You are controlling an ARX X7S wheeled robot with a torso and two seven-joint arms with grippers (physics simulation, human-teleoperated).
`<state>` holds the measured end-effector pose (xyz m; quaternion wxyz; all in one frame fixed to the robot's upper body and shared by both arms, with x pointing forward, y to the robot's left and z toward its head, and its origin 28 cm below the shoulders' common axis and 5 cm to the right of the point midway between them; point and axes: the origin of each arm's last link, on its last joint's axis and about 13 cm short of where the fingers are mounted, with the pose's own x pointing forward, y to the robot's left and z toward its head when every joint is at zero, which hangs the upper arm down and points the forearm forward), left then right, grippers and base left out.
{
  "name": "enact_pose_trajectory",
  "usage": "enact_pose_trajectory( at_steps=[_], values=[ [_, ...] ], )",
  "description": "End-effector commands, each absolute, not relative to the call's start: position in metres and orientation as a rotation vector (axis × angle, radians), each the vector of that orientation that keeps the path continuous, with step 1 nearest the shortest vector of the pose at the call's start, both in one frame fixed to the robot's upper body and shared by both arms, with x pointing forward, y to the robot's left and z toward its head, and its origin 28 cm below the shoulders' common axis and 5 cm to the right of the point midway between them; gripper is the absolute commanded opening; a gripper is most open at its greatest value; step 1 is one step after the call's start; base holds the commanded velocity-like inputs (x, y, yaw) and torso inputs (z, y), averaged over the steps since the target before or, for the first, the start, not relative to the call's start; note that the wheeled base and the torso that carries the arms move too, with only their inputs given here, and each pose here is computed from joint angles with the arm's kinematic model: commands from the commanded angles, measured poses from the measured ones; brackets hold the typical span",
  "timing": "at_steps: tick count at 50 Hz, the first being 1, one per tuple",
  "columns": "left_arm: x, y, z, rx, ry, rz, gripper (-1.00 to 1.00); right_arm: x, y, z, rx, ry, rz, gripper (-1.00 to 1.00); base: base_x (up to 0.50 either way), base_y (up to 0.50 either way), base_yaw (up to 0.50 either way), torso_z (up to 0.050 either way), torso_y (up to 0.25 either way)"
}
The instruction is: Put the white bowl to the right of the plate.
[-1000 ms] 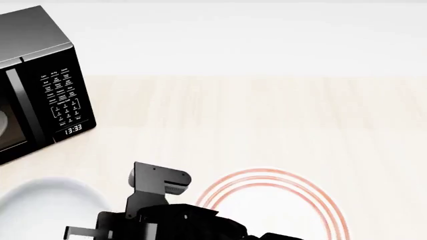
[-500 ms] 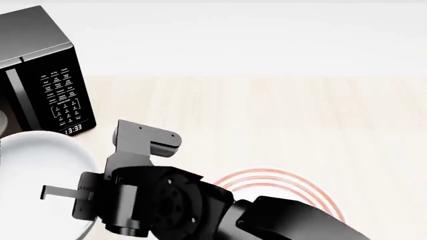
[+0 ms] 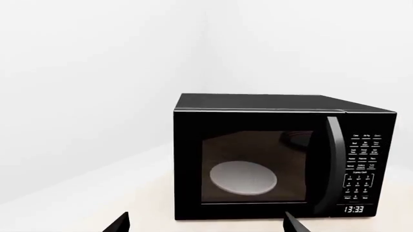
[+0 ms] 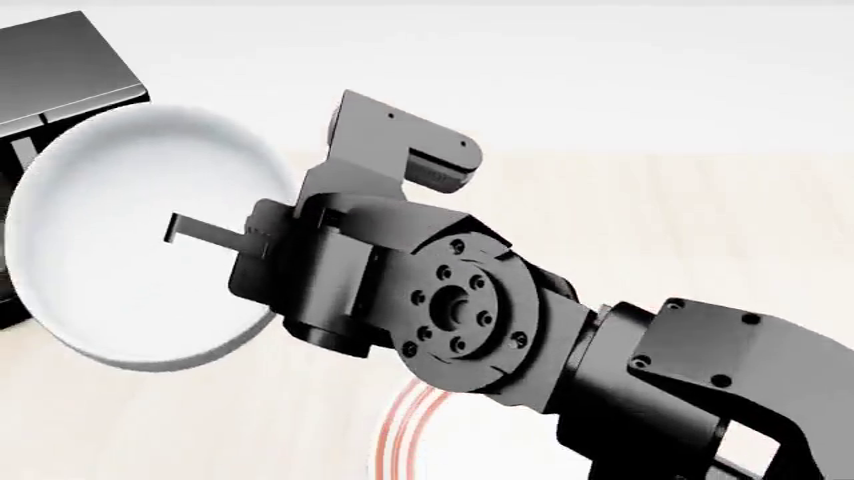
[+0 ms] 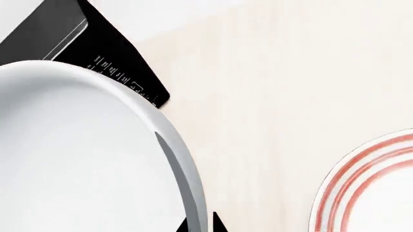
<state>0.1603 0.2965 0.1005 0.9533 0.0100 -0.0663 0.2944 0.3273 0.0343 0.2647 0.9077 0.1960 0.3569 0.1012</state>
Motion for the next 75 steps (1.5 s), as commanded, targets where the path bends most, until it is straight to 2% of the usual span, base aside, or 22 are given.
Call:
enact_pose_trajectory(
  at_steps=[1,22,37,56,75],
  values=[
    [0.162,0.296,0.099,0.024,-0.127,0.601,1.0,0.328,-0.02,0.312,0.457,0.622,0.009,-1.0,0.0,0.0,0.0,0.0,0.01],
    [0.166,0.293,0.098,0.041,-0.114,0.599,1.0,0.363,-0.121,0.319,0.585,0.598,-0.31,-1.0,0.0,0.0,0.0,0.0,0.0],
    [0.167,0.291,0.096,0.05,-0.104,0.598,1.0,0.361,-0.198,0.302,0.694,0.581,-0.526,-1.0,0.0,0.0,0.0,0.0,0.001],
    [0.17,0.29,0.094,0.057,-0.098,0.598,1.0,0.346,-0.258,0.26,0.789,0.606,-0.725,-1.0,0.0,0.0,0.0,0.0,0.001],
    [0.17,0.29,0.094,0.06,-0.096,0.604,1.0,0.329,-0.284,0.219,0.826,0.635,-0.788,-1.0,0.0,0.0,0.0,0.0,0.001]
  ],
)
